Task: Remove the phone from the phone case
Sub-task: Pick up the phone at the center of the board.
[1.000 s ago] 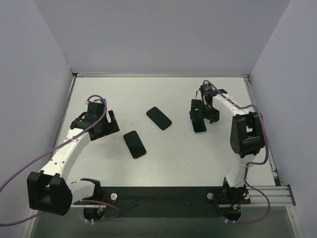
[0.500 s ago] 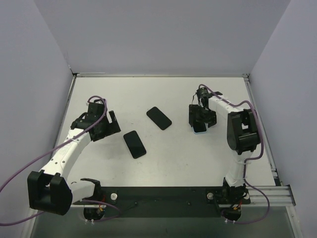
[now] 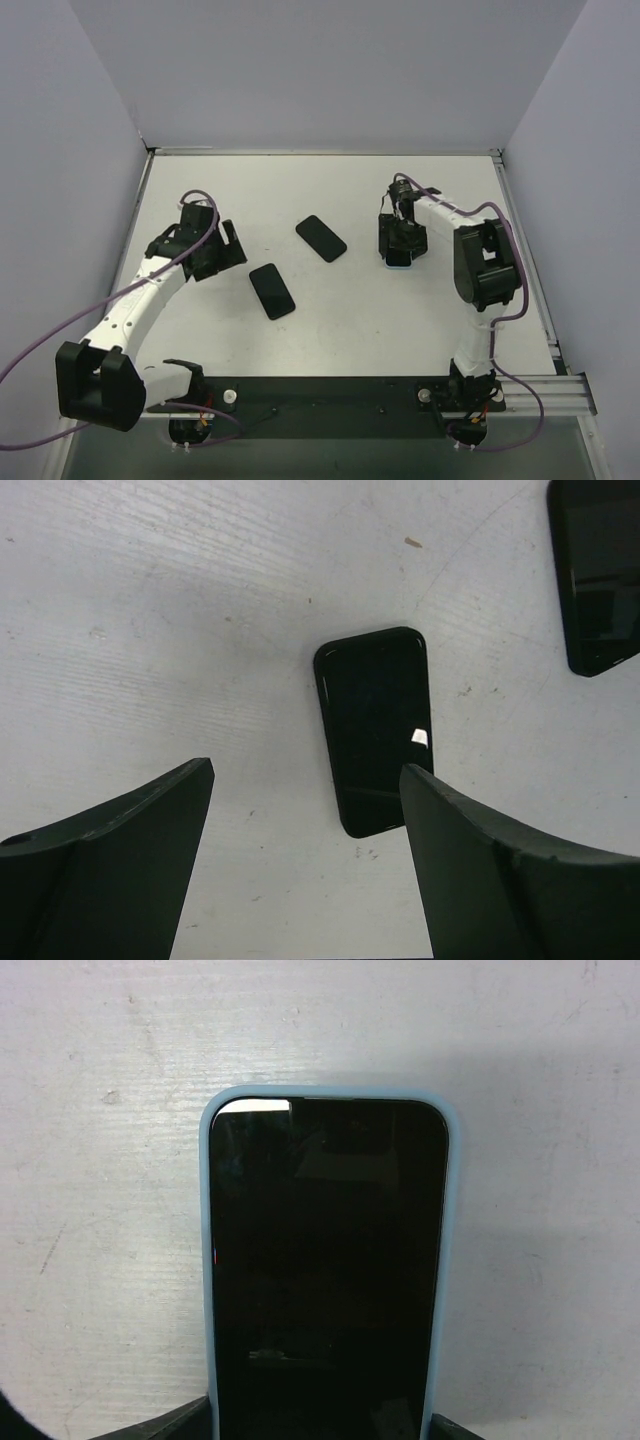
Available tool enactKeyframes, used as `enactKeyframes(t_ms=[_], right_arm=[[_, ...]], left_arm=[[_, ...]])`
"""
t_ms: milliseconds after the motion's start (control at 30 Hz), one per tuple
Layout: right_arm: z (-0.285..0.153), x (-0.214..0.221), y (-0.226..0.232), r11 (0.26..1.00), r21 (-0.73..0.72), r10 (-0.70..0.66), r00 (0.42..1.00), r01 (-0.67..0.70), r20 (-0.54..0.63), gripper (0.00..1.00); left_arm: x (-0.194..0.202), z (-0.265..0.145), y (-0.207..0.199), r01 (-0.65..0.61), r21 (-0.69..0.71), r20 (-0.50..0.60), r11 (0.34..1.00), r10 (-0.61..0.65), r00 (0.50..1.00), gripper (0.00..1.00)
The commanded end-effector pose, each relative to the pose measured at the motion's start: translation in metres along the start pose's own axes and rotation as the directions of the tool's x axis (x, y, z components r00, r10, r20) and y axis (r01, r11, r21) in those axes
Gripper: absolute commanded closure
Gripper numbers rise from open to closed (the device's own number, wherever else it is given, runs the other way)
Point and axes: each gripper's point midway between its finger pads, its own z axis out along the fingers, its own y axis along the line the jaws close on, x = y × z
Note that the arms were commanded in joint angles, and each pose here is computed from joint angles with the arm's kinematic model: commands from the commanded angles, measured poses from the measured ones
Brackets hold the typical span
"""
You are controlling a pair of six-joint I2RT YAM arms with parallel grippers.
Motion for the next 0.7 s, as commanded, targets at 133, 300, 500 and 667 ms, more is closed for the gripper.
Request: enactKeyframes(t_ms=[133, 300, 500, 667], right_arm=[[-0.018, 0.023, 0.03, 0.976, -0.204, 0.081, 0.997, -0.08, -0.002, 0.63], [-0.035, 0.053, 0.064, 0.942, -0.325, 0.084, 0.996, -0.087, -0.025, 0.64], [-0.057, 0.088, 0.115, 0.841, -0.533, 0.052, 0.994, -0.097, -0.099, 0.64], [-0.068, 0.106, 0.135, 0.807, -0.588, 0.006, 0.996, -0.056, -0.087, 0.64]], left_arm=[[-0.031, -0.009, -0.076, 0.023, 0.269, -0.054, 0.963, -0.009, 0.998, 0.19], [-0.02, 0.003, -0.119, 0.076, 0.404, -0.158, 0.912, -0.012, 0.987, 0.19], [0.012, 0.023, -0.163, 0.174, 0.513, -0.293, 0.841, -0.019, 0.956, 0.2], [0.04, 0.051, -0.189, 0.228, 0.515, -0.379, 0.826, -0.018, 0.925, 0.14]])
